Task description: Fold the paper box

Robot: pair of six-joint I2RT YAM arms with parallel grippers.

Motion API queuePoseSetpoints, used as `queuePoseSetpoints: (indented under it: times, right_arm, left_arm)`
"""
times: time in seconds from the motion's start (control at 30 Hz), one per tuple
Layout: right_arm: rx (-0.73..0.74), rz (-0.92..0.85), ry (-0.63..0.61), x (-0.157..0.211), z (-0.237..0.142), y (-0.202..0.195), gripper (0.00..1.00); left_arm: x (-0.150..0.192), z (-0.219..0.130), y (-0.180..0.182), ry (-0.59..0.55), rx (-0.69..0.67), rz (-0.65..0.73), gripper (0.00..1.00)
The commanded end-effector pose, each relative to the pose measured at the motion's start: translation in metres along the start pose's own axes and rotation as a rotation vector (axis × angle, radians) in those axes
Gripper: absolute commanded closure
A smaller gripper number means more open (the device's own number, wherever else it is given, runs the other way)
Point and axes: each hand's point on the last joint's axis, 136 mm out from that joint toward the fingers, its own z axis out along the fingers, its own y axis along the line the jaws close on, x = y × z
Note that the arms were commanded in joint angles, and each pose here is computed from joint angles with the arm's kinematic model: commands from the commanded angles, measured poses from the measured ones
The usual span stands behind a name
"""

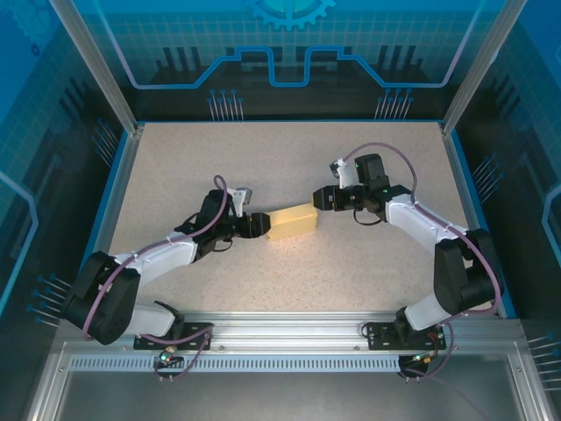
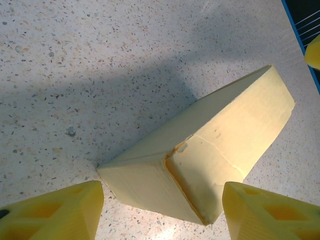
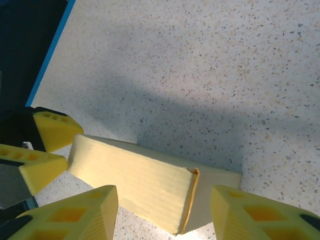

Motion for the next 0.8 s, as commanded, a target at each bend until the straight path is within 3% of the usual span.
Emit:
queuePoseSetpoints:
  times: [0.0,0.5,0.77]
  right_arm:
    - [0.045,-0.008,0.059,0.011,0.011,-0.007,0.48]
    - [-0.033,-0.015,0.072,0.009,0.031,0.015,0.49]
    - [-0.05,-0.034,-0.004,-0.024,0.032,0.024,0.5]
  left_arm:
    - [-0.007,-0.004,-0.012,-0.021,0.048,-0.033,0.34]
    - [-0.01,0.014,-0.031,-0.008,0.176,-0.097,0.43]
    - [-0.055,0.018,-0.039,-0.082,0.149,-0.044,0.44]
